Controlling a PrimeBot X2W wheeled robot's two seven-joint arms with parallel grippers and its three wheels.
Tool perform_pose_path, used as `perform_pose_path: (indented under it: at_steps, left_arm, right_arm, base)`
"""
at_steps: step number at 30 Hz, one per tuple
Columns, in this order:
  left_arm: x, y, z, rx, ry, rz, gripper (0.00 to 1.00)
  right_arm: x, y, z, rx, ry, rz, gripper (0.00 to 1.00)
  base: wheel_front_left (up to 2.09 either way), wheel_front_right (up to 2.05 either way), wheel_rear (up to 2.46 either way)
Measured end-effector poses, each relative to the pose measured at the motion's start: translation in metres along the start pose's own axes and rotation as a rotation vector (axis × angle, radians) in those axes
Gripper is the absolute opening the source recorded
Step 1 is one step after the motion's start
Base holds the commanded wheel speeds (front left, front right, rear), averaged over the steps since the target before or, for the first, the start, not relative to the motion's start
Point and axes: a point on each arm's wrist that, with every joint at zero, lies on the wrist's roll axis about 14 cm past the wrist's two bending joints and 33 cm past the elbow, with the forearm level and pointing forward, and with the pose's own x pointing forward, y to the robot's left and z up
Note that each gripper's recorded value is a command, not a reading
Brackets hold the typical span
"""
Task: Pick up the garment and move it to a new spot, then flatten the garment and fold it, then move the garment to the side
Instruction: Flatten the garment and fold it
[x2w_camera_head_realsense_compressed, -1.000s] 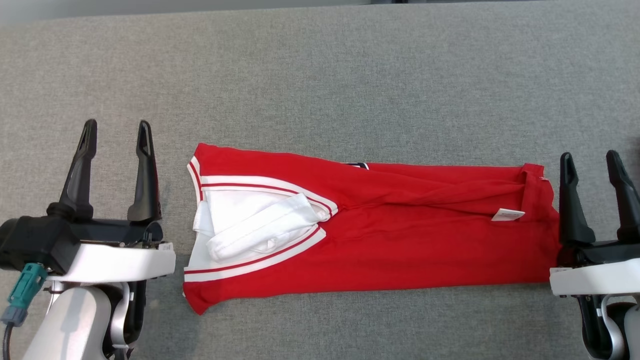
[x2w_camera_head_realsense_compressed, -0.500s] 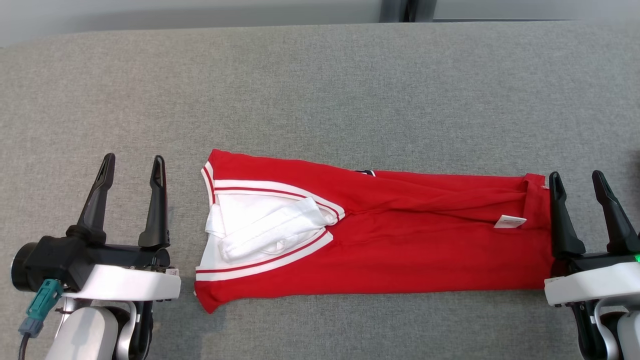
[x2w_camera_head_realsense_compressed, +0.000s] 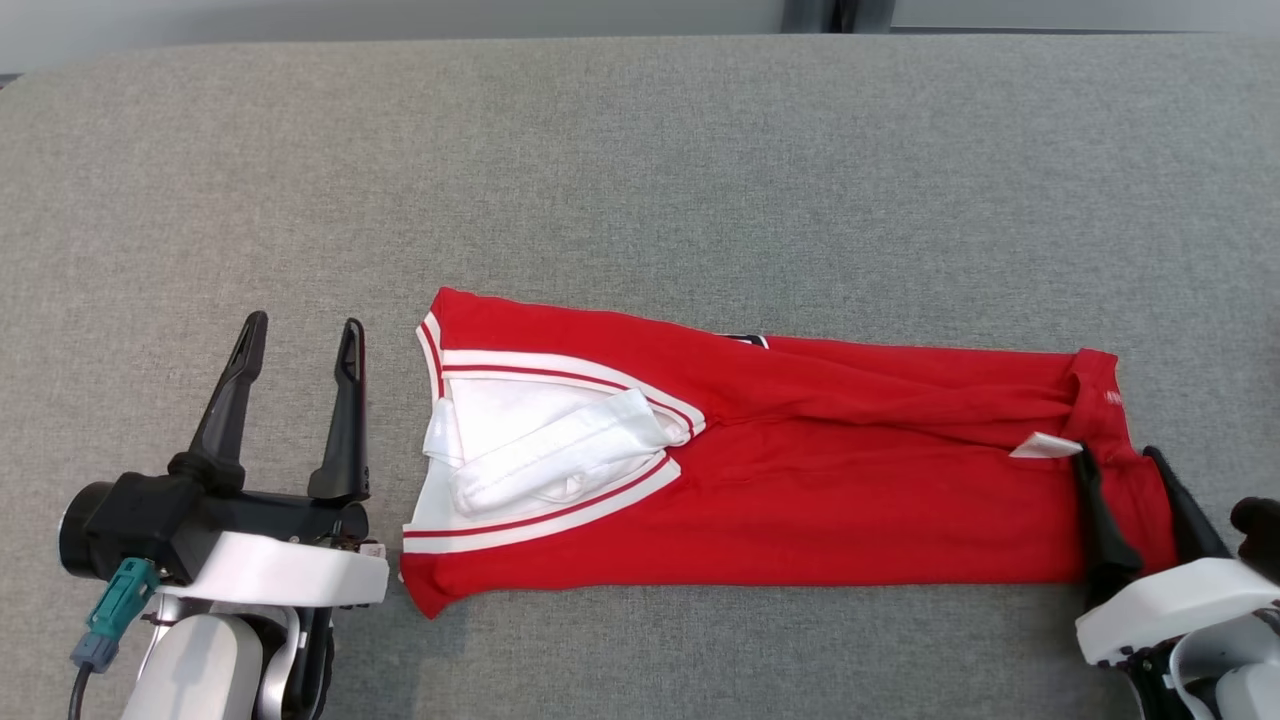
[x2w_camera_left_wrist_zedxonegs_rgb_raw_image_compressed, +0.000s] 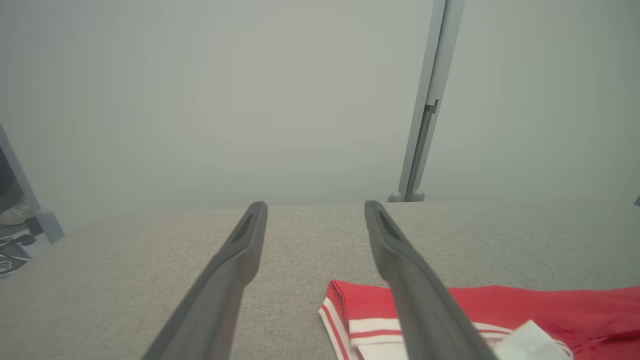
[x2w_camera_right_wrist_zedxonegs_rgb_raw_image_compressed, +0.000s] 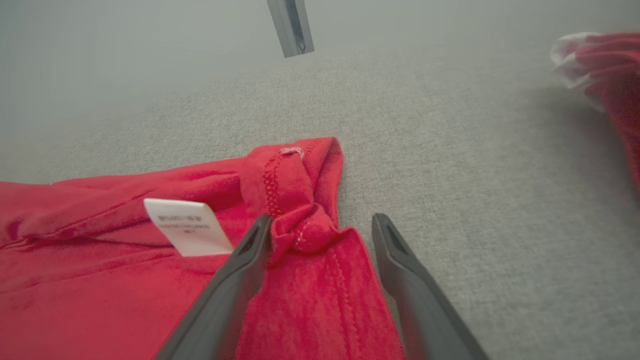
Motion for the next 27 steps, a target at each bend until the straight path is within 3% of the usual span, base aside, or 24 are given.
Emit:
perform_pose_path:
  at_steps: [9, 11, 17, 27]
  left_arm:
    - [0.003, -0.001, -0.010, -0.005, 0.021, -0.004, 1.00]
    - [0.005, -0.003, -0.011, -0.003, 0.023, -0.010, 1.00]
    - [0.011, -0.006, -0.013, 0.001, 0.021, -0.025, 1.00]
    - [0.018, -0.009, -0.011, 0.000, 0.009, -0.032, 1.00]
  right_arm:
    - [0.003, 0.009, -0.023, 0.071, 0.067, 0.027, 1.00]
    - [0.006, 0.013, -0.024, 0.082, 0.068, 0.041, 0.02]
    - [0.009, 0.011, -0.017, 0.110, 0.026, 0.044, 0.00]
    - [-0.007, -0.062, 0.026, 0.050, -0.108, -0.116, 0.00]
  base:
    - [0.00, 0.00, 0.00]
    - [0.00, 0.00, 0.00]
    - [0.00, 0.00, 0.00]
    - [0.00, 0.00, 0.00]
